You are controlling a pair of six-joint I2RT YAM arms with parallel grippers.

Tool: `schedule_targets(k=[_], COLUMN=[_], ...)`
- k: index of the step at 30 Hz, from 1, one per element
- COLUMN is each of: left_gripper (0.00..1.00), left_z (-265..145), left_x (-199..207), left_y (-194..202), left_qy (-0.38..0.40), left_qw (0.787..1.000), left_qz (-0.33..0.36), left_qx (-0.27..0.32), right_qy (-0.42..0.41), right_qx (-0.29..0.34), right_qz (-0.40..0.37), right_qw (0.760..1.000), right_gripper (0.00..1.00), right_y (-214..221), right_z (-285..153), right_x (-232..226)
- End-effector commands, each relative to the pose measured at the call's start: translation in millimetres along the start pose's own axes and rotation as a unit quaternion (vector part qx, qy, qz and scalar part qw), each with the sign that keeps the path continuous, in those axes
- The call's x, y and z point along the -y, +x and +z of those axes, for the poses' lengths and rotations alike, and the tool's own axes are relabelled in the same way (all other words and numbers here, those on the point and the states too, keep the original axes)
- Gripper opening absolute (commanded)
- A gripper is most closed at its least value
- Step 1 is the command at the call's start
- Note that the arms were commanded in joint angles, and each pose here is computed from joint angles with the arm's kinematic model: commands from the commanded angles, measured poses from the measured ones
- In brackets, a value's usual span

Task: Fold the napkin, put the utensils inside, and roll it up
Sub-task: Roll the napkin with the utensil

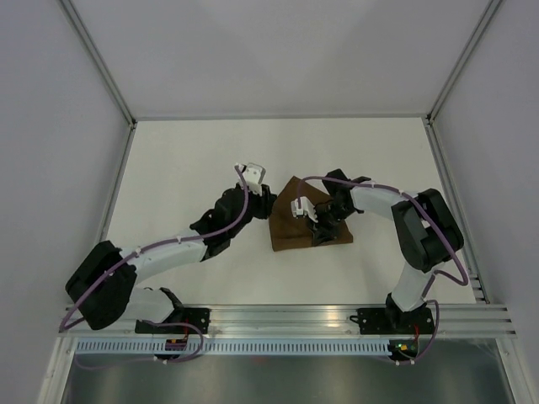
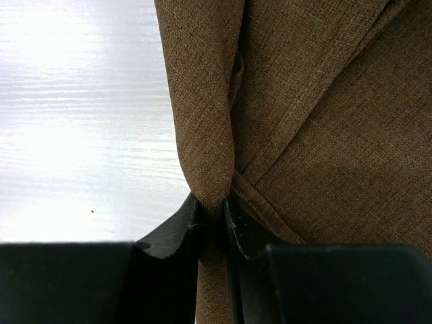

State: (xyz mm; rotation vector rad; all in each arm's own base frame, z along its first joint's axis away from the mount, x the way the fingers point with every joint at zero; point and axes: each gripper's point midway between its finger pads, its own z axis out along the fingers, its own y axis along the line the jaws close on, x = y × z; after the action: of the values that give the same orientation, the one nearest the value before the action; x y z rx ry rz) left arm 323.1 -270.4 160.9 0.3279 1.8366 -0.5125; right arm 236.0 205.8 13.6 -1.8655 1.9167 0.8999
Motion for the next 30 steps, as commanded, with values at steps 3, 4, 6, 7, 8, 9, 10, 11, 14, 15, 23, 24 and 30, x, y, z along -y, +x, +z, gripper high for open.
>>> schedule_targets(k=[3, 4, 6, 7, 8, 9, 10, 11, 14, 15, 23, 24, 30], left_gripper=[0.49, 0.49, 0.51, 0.52, 0.52, 0.52, 0.53, 0.54, 0.56, 0.56, 0.61, 0.62, 0.65], left_z=[-39, -43, -53, -56, -58, -62, -64, -64, -63, -63, -47, -41, -19], left_x=[29, 31, 48, 50, 55, 66, 68, 73, 95, 104, 143, 141, 144], left_y=[-72, -69, -68, -67, -65, -60, -55, -50, -22, -13, 71, 89, 119], left_qy=[-0.024, -0.029, -0.017, -0.02, -0.013, 0.0, -0.001, 0.006, 0.045, 0.06, 0.199, 0.206, 0.247], left_qw=[0.98, 0.977, 0.968, 0.966, 0.964, 0.958, 0.955, 0.952, 0.939, 0.931, 0.873, 0.867, 0.861], left_qz=[0.108, 0.129, 0.178, 0.188, 0.201, 0.228, 0.241, 0.257, 0.314, 0.336, 0.441, 0.453, 0.444], left_qx=[0.165, 0.167, 0.175, 0.175, 0.174, 0.172, 0.171, 0.166, 0.134, 0.126, 0.058, 0.035, -0.012], right_qy=[-0.05, -0.05, -0.06, -0.065, -0.068, -0.072, -0.074, -0.081, -0.091, -0.092, -0.103, -0.102, -0.104], right_qx=[-0.087, -0.089, -0.093, -0.097, -0.098, -0.099, -0.1, -0.103, -0.108, -0.109, -0.118, -0.118, -0.121], right_qz=[0.045, 0.048, 0.057, 0.066, 0.069, 0.073, 0.077, 0.083, 0.095, 0.096, 0.116, 0.116, 0.119], right_qw=[0.994, 0.994, 0.992, 0.991, 0.99, 0.99, 0.989, 0.988, 0.986, 0.985, 0.981, 0.981, 0.98], right_gripper=[0.01, 0.01, 0.02, 0.02, 0.02, 0.02, 0.02, 0.02, 0.02, 0.02, 0.02, 0.02, 0.02], right_y=[56, 56, 60, 61, 61, 62, 61, 62, 62, 62, 63, 62, 63], right_z=[19, 18, 20, 22, 22, 22, 23, 22, 23, 23, 26, 25, 26], right_x=[-16, -15, -16, -16, -15, -15, -11, -13, -11, -9, -3, -2, -1])
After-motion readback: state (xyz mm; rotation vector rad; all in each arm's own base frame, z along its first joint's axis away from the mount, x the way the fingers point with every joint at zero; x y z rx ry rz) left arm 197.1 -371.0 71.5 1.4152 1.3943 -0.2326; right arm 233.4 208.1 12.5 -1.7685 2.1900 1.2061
